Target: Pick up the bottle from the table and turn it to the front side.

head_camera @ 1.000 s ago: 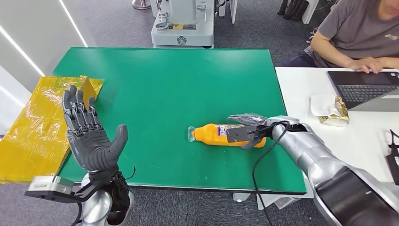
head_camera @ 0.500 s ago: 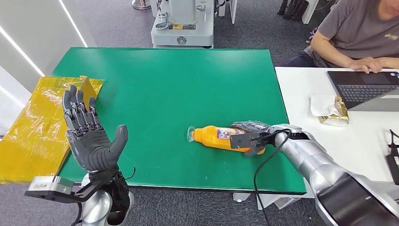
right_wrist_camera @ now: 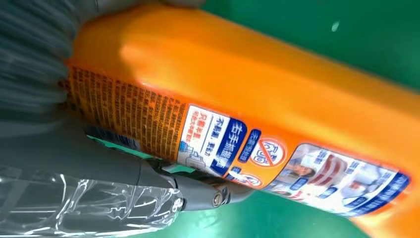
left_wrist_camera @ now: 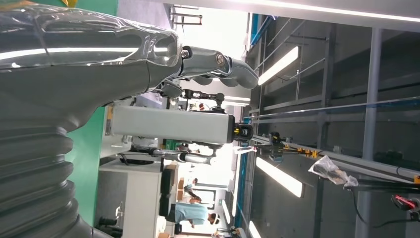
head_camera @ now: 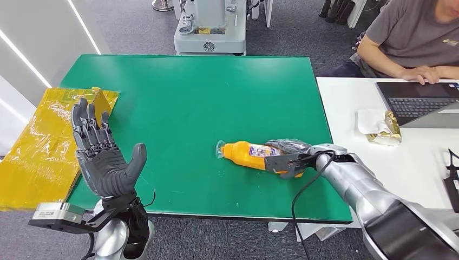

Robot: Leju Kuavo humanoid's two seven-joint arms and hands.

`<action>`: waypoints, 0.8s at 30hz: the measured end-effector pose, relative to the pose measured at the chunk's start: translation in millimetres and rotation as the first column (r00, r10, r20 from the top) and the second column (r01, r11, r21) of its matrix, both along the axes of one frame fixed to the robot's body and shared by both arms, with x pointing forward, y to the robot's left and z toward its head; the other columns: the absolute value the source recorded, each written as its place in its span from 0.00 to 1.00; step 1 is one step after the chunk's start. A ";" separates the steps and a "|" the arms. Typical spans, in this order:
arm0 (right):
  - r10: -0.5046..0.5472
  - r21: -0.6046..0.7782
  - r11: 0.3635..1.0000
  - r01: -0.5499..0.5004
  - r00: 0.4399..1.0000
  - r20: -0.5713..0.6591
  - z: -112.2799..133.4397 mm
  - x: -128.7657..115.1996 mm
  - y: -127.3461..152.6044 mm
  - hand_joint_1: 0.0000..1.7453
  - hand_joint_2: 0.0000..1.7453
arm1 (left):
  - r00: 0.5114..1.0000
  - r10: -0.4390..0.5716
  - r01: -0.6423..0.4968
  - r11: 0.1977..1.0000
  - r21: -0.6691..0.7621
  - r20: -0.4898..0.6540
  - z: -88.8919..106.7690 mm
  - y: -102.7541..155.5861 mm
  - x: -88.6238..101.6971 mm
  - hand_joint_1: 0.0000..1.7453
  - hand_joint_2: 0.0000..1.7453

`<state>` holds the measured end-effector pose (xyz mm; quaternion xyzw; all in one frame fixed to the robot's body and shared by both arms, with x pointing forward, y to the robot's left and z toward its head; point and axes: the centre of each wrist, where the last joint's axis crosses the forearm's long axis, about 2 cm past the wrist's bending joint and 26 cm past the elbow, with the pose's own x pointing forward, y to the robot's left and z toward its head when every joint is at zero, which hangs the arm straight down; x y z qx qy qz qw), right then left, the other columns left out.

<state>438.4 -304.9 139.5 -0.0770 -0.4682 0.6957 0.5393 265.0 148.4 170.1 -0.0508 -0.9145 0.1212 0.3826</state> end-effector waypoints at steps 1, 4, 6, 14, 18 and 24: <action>0.001 0.002 1.000 -0.001 1.000 0.007 -0.5 -0.3 0.4 1.00 1.00 | 1.000 0.000 0.000 1.000 0.000 0.000 0.0 0.0 0.0 0.00 1.00; 0.008 0.012 1.000 -0.008 1.000 0.024 -1.9 -1.1 0.8 1.00 1.00 | 1.000 -0.003 0.003 1.000 0.000 0.001 0.0 -0.1 0.0 0.00 1.00; 0.010 0.018 1.000 -0.011 0.999 0.038 -3.1 -1.7 1.1 1.00 1.00 | 1.000 -0.004 0.004 1.000 0.001 0.001 0.0 -0.1 0.0 0.00 1.00; 0.017 0.032 0.999 -0.020 0.997 0.080 -6.7 -3.8 4.9 1.00 1.00 | 1.000 -0.007 0.007 1.000 0.005 0.002 -0.2 -0.2 -0.2 0.00 1.00; 0.017 0.037 0.999 -0.021 0.995 0.099 -8.3 -4.8 6.5 1.00 1.00 | 1.000 -0.007 0.007 1.000 0.005 0.002 -0.3 -0.2 -0.3 0.00 1.00; -0.044 0.126 0.992 0.009 0.959 0.279 -17.0 -11.0 14.3 1.00 1.00 | 1.000 -0.003 0.003 1.000 0.008 -0.002 -1.4 -0.1 -1.4 0.00 1.00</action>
